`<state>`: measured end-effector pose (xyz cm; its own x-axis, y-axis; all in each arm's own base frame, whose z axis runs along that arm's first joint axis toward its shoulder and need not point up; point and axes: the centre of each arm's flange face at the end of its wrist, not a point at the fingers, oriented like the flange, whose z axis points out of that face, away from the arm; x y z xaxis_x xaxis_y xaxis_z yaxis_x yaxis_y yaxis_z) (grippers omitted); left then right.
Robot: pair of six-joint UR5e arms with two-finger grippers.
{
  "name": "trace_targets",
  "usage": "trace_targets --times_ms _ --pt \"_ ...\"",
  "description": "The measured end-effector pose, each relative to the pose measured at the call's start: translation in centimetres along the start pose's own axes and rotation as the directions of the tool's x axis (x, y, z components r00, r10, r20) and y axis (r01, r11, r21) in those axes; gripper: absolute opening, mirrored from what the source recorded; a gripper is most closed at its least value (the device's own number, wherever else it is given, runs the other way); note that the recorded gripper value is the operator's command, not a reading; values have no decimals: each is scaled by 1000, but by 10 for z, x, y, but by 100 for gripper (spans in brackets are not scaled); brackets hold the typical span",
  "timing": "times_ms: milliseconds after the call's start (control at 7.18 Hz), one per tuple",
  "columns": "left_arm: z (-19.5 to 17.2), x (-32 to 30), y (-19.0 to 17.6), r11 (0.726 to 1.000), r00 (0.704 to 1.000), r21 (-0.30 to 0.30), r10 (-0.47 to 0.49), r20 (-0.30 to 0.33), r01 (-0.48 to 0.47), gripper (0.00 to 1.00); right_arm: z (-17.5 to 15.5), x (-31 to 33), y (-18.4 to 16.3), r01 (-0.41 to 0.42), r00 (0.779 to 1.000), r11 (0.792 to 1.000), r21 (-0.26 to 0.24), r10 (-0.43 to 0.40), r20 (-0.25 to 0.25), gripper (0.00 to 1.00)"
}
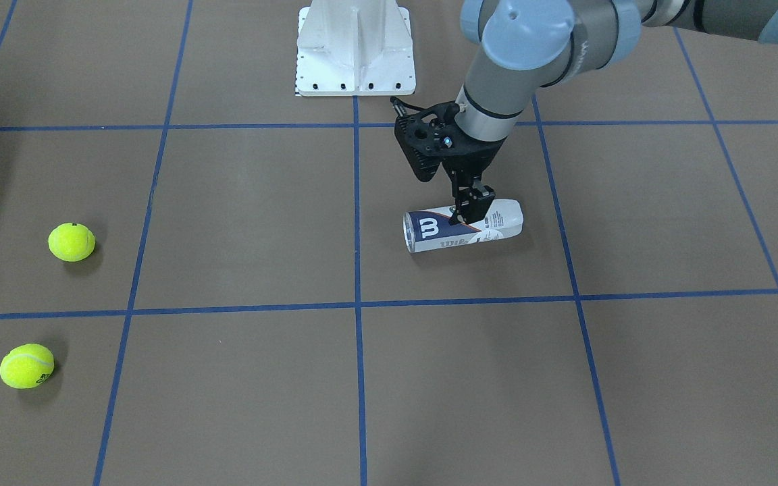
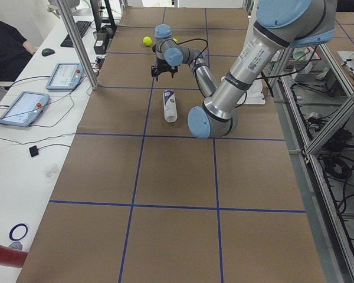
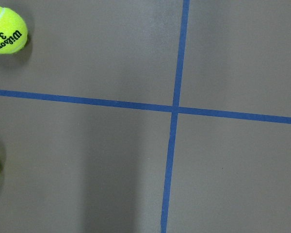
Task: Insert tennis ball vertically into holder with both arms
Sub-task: 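Move the left gripper down over the lying white-and-navy ball can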
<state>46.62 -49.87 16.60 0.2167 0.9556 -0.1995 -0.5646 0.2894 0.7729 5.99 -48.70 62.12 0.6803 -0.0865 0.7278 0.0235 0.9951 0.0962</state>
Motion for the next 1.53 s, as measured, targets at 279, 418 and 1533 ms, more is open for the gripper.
trace_targets --times_ms 279,418,1533 --pt "31 9 -13 998 999 -42 47 17 -47 99 1 0 0 -3 1000 1000 -2 3 0 100" --pt "40 13 -16 996 997 -55 69 25 -67 99 2 1 0 -6 1000 1000 -3 6 0 100" --pt "99 29 -18 981 981 -106 170 96 -160 99 4 4 1 -18 1000 1000 -9 18 0 99"
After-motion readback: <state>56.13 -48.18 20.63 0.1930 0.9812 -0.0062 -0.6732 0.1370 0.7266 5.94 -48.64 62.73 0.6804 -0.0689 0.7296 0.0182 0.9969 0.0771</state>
